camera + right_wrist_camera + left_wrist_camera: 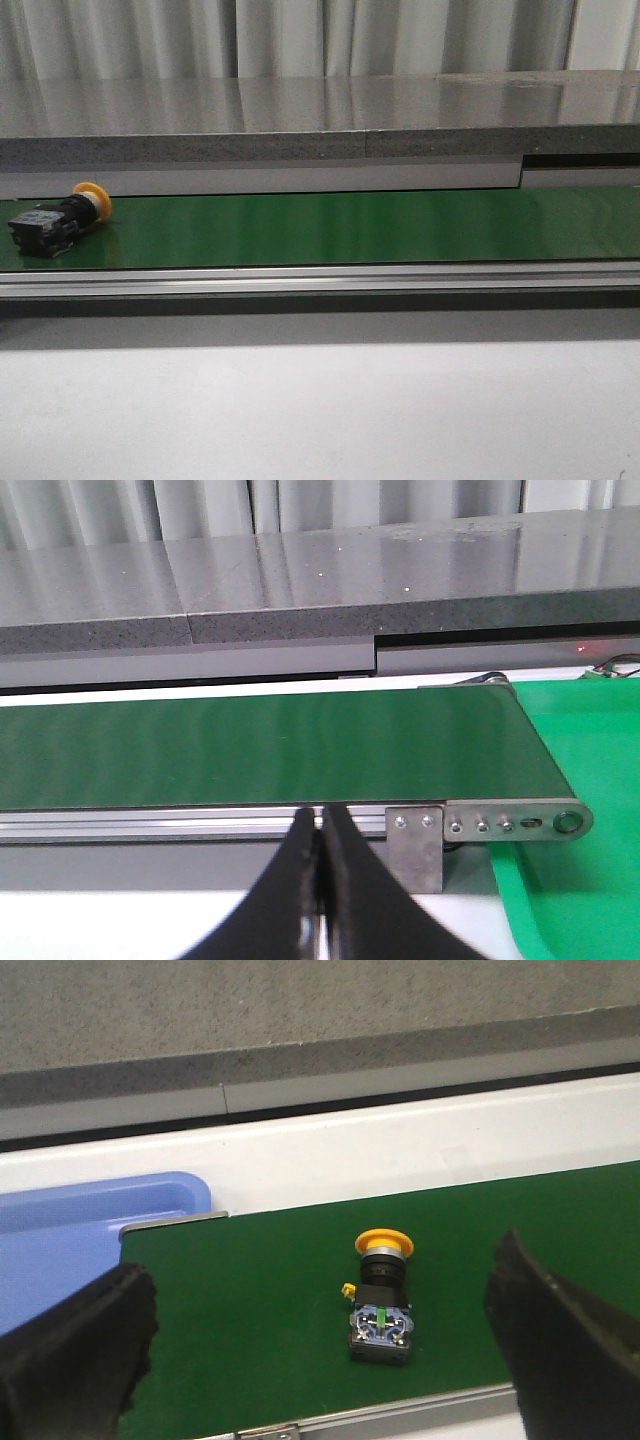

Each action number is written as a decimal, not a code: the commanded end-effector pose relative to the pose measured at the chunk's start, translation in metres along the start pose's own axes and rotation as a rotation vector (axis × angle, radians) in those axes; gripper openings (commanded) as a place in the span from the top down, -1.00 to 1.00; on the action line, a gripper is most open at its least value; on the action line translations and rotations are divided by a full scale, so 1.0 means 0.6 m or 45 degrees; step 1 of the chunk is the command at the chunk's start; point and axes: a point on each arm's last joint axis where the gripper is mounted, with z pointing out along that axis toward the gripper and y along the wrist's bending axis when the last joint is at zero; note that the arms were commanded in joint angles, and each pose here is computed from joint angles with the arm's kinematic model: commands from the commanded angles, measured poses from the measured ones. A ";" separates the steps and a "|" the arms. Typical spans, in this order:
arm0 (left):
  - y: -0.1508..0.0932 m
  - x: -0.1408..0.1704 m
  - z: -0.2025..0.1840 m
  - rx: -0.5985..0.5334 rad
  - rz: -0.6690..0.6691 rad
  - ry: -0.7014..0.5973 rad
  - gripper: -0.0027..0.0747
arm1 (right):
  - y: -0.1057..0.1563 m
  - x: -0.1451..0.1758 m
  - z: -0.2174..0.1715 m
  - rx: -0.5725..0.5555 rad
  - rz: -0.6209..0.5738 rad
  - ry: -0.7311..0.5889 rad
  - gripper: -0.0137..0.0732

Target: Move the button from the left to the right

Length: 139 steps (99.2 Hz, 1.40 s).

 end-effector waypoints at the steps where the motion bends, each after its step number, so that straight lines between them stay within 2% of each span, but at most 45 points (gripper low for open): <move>1: -0.008 -0.003 -0.033 -0.008 0.000 -0.220 -0.72 | 0.001 -0.022 -0.005 -0.003 -0.013 -0.146 0.84; 23: -0.012 0.082 -0.075 -0.036 -0.003 -0.342 -0.72 | 0.001 -0.022 -0.005 -0.003 -0.013 -0.146 0.84; 42: -0.008 0.125 -0.091 -0.066 -0.071 -0.461 -0.72 | 0.001 -0.022 -0.005 -0.003 -0.013 -0.146 0.84; 83: -0.007 0.129 -0.091 -0.078 -0.073 -0.482 -0.70 | 0.001 -0.022 -0.005 -0.003 -0.013 -0.146 0.84; 90: -0.007 0.129 -0.091 -0.079 -0.071 -0.482 -0.57 | 0.001 -0.022 -0.005 -0.003 -0.013 -0.146 0.84; 97: -0.007 0.129 -0.091 -0.079 -0.071 -0.482 -0.32 | 0.001 -0.022 -0.005 -0.003 -0.013 -0.146 0.84; 122: -0.007 0.129 -0.091 -0.079 -0.071 -0.482 0.99 | 0.001 -0.022 -0.005 -0.003 -0.013 -0.150 0.84; 139: -0.007 0.129 -0.091 -0.079 -0.068 -0.482 0.98 | 0.001 -0.031 -0.006 -0.004 -0.013 -0.223 0.84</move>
